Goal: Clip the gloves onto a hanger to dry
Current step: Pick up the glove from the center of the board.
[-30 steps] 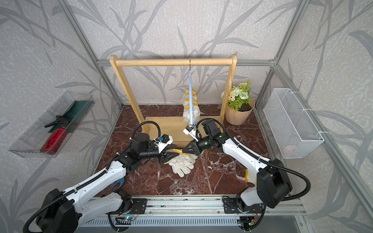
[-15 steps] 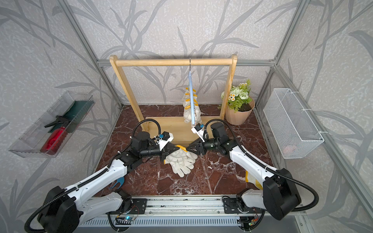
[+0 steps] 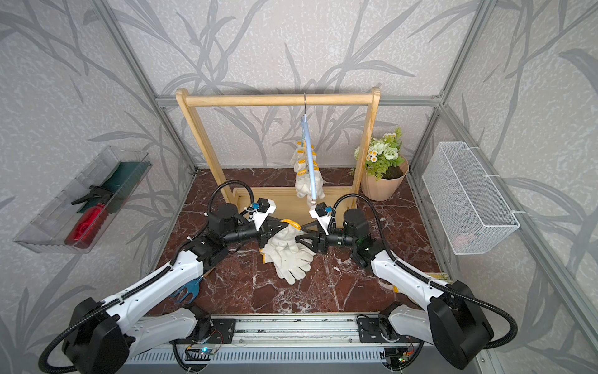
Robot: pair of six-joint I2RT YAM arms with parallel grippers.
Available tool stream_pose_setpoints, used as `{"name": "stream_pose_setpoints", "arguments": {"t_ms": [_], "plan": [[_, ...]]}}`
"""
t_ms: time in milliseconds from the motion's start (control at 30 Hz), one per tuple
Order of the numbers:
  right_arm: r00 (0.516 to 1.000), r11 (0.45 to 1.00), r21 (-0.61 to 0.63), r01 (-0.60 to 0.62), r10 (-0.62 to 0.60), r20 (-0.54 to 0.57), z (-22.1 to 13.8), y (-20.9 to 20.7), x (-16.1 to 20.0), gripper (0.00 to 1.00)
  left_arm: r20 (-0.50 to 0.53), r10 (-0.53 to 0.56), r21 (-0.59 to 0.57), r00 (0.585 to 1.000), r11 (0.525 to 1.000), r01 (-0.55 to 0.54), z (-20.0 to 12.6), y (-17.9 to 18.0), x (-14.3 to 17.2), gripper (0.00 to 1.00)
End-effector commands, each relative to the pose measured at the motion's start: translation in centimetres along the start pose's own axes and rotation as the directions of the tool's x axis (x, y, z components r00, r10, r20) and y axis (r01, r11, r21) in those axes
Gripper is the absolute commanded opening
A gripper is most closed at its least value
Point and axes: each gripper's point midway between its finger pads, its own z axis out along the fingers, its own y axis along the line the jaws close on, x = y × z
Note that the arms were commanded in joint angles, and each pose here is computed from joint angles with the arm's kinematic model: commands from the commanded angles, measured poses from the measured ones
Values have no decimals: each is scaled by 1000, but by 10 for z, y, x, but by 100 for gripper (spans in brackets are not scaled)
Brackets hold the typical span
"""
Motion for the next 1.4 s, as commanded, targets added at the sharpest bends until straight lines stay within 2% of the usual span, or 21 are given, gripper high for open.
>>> {"name": "stream_pose_setpoints", "arguments": {"t_ms": [0,167,300,600,900,1100,1367], "plan": [[993,995,33,99,-101,64,-1,2,-22,52,25,0,12,1000,1000,0,0,-2,-14,0],[988,990,57,126,-130,83,0,0,-31,50,15,-7,51,1000,999,6,3,-6,-12,0],[986,991,54,123,-128,103,2,0,-38,43,14,-9,59,1000,998,8,5,-7,-12,0],[984,992,32,121,-124,125,5,1,-44,35,17,-7,72,1000,997,6,6,-8,-12,0],[985,992,21,122,-123,117,8,0,-40,39,30,-7,83,1000,997,5,5,-10,-17,0],[983,990,54,134,-140,120,2,-2,-42,24,30,-7,83,1000,997,4,5,-10,-17,0],[980,989,79,125,-136,146,-9,-6,-48,17,24,-9,84,1000,996,7,6,-10,-15,0]]}}
